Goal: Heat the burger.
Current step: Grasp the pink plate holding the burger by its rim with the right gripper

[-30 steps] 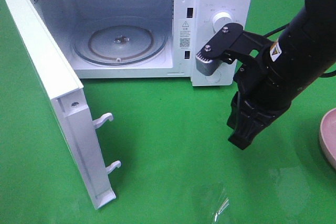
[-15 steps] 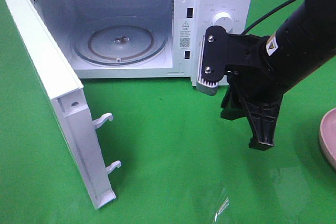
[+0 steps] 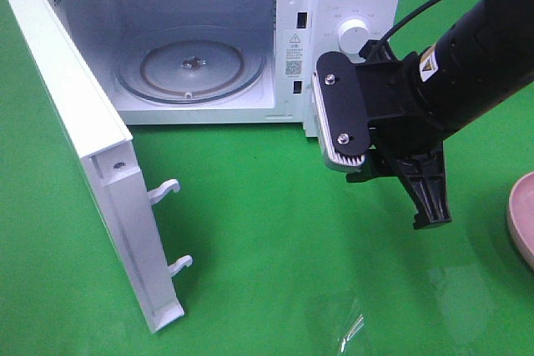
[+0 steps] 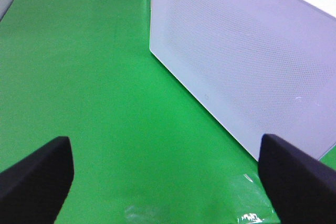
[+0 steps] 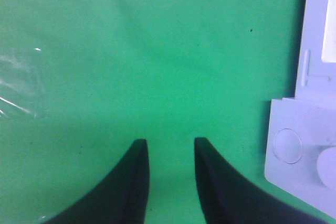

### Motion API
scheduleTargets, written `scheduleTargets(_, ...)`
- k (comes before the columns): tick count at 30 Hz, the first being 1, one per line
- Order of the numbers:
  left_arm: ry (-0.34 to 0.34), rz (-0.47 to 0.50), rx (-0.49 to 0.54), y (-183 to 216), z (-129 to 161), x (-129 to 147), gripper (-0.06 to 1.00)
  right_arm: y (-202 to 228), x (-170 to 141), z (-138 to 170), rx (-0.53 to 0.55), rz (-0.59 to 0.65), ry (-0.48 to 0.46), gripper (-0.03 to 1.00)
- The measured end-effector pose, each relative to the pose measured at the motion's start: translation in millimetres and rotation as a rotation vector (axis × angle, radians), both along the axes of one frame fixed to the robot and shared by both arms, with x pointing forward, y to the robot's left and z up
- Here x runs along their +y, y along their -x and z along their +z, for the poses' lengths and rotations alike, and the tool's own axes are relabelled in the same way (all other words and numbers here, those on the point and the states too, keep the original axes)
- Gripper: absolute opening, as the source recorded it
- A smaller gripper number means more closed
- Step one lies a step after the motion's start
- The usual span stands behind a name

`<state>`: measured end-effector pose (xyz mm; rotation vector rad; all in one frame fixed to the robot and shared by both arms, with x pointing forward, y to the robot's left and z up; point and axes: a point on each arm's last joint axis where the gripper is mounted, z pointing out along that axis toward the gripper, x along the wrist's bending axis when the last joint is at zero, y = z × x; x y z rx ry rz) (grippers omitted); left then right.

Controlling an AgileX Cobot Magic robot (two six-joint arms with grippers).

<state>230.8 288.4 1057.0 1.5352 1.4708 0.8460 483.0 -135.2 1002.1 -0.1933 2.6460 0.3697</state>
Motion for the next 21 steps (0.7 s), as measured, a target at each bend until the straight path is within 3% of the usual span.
scheduleTargets(11,0.0,0.0,0.0,0.0,0.0,0.0,0.87,3.5,-2.3,3.9,0.009,0.0,0.006,0.34)
scheduleTargets(21,0.0,0.0,0.0,0.0,0.0,0.0,0.87,19.2,-12.7,35.2,-0.044,-0.009,-0.036,0.34)
